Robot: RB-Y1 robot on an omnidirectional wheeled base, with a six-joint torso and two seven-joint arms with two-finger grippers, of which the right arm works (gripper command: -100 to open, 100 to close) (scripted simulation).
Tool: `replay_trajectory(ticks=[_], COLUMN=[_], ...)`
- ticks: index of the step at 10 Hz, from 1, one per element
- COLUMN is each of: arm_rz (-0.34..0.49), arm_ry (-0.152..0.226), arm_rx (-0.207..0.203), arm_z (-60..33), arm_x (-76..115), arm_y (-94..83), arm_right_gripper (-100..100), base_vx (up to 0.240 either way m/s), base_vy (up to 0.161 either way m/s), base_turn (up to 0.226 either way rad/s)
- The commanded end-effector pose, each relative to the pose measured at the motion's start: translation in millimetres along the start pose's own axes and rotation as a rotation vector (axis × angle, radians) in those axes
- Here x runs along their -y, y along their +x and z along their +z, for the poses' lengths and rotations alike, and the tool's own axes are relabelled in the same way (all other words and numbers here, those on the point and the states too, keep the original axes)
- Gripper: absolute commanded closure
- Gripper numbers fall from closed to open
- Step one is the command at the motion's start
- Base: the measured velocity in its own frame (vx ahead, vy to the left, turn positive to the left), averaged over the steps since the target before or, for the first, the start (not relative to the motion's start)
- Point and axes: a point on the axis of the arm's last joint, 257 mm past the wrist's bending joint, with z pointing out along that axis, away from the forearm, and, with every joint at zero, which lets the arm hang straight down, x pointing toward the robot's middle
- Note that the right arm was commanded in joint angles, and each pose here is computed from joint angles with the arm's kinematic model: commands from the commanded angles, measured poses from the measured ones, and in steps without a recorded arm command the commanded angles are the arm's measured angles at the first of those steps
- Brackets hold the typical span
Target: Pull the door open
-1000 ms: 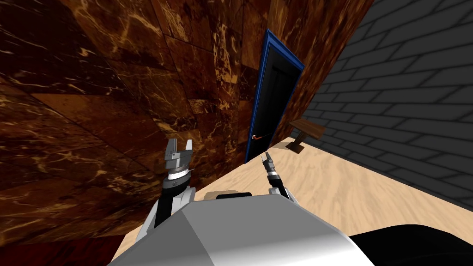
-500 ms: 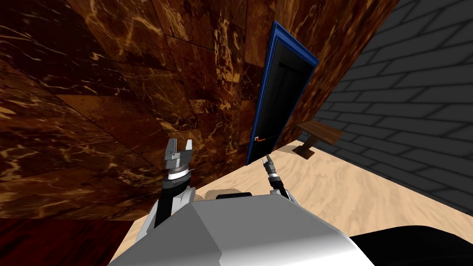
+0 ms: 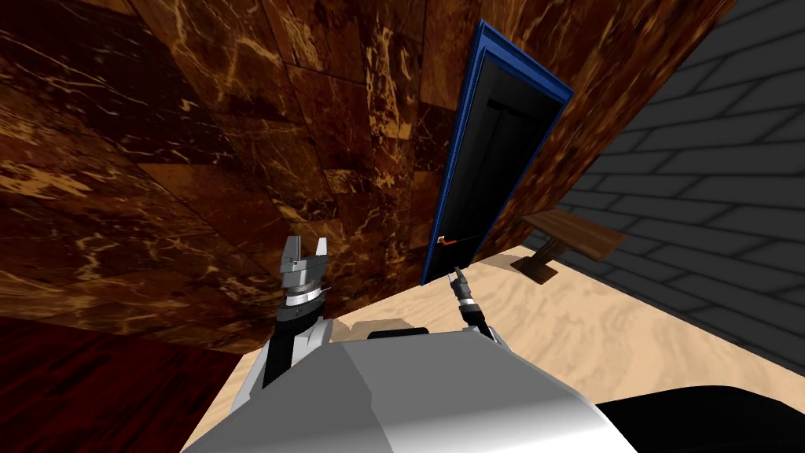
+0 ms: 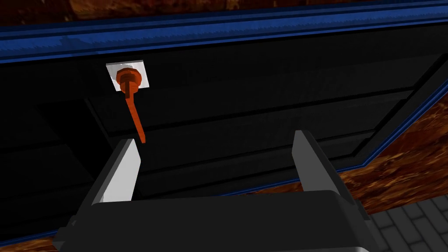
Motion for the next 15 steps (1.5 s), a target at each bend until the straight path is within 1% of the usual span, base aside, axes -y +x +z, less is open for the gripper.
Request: replay_trajectory(ticks=[1, 10, 12, 13, 14, 15], arm_rz=[0.004, 0.014, 0.015, 0.015, 0.015, 0.015], arm_ry=[0.015, 0.088, 0.116, 0.123, 0.123, 0.129], arm_rx=[0.004, 0.035, 0.051, 0.055, 0.055, 0.059], arm_z=[-4.9, -30.3, -41.7, -44.5, -44.5, -47.0], arm_x=[8.5, 45.5, 57.6, 60.3, 60.3, 62.6], arm_y=[-7.9, -44.4, -60.6, -64.7, -64.7, -68.3], arm_right_gripper=[-100, -100, -100, -100, -100, -100], base_vx=[0.046, 0.037, 0.040, 0.022, 0.008, 0.016], base_vy=[-0.103, -0.098, -0.153, -0.179, -0.105, -0.059], base_turn=[0.173, 0.149, 0.283, 0.186, 0.030, 0.072])
